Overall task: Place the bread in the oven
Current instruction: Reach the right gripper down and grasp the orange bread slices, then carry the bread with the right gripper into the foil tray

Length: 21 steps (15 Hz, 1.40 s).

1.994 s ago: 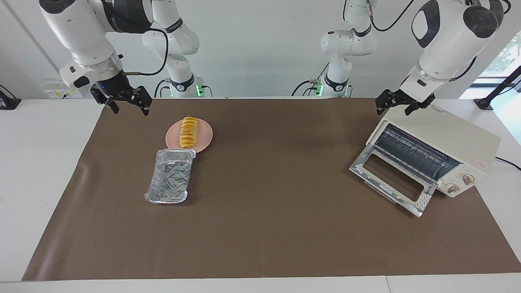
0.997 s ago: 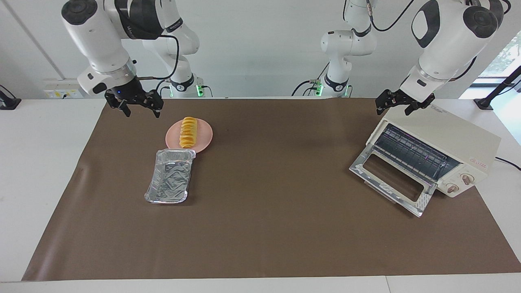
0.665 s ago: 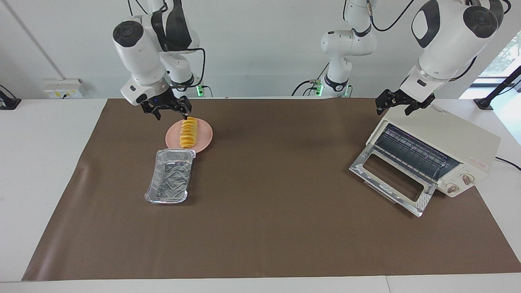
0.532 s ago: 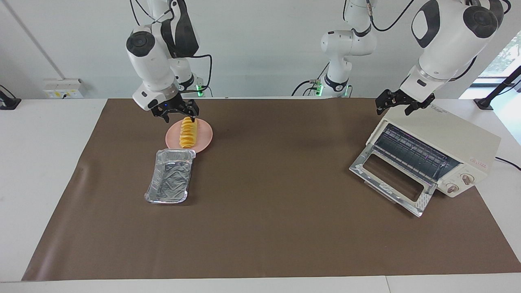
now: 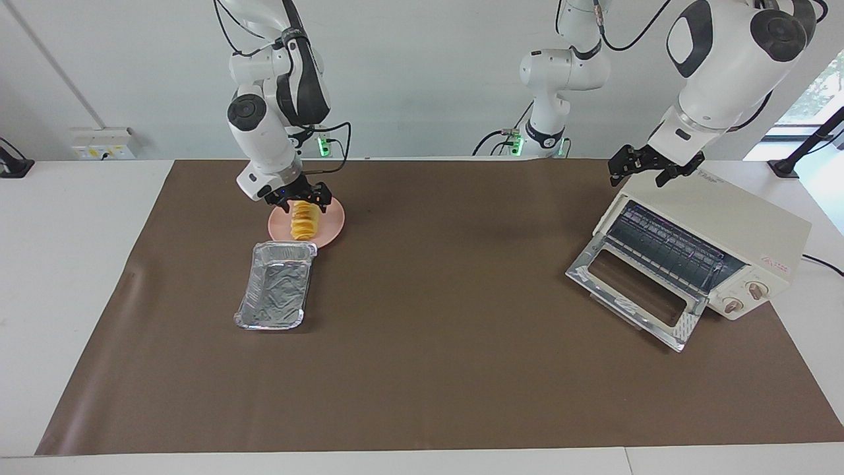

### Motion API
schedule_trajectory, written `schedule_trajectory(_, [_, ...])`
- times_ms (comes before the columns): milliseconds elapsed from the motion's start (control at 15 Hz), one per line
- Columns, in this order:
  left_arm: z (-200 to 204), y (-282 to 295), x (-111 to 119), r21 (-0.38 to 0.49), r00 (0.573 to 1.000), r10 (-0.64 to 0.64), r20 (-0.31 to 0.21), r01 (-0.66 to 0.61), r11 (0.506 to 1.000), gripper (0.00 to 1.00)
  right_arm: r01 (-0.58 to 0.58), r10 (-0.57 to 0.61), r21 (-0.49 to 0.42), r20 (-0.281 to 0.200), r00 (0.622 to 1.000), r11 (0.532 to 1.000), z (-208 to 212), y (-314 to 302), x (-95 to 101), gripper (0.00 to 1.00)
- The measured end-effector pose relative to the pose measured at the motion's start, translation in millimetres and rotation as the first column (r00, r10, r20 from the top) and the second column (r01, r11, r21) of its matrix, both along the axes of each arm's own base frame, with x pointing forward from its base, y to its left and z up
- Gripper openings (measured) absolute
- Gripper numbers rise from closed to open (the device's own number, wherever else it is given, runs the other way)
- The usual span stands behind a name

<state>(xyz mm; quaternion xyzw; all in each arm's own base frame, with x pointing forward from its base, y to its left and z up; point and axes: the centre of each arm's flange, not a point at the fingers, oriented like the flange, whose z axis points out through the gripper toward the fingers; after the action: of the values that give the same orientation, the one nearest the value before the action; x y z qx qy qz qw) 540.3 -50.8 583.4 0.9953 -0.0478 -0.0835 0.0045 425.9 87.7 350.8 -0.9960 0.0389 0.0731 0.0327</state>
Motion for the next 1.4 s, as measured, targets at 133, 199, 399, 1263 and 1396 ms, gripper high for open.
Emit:
schedule_trajectory(133, [0.0,0.0,0.0,0.000,1.000,0.000,0.000,0.000,1.000,1.00,-0.002,0.002,-0.004,-0.004,1.000,1.000,-17.9,-3.8,-11.4,1.00])
schedule_trajectory(199, [0.0,0.0,0.0,0.000,1.000,0.000,0.000,0.000,1.000,1.00,-0.002,0.002,-0.006,-0.003,1.000,1.000,-25.7,-5.6,-16.7,1.00])
schedule_trajectory(399, [0.0,0.0,0.0,0.000,1.000,0.000,0.000,0.000,1.000,1.00,0.000,0.000,-0.010,0.006,1.000,1.000,-40.9,-11.2,-28.7,0.97])
schedule_trajectory(1263, [0.0,0.0,0.0,0.000,1.000,0.000,0.000,0.000,1.000,1.00,0.039,-0.037,0.039,-0.044,0.998,0.998,-5.3,-19.0,-22.0,0.12])
schedule_trajectory(1396, [0.0,0.0,0.0,0.000,1.000,0.000,0.000,0.000,1.000,1.00,0.039,-0.038,0.047,-0.030,0.999,0.998,35.0,-9.6,-9.8,0.10])
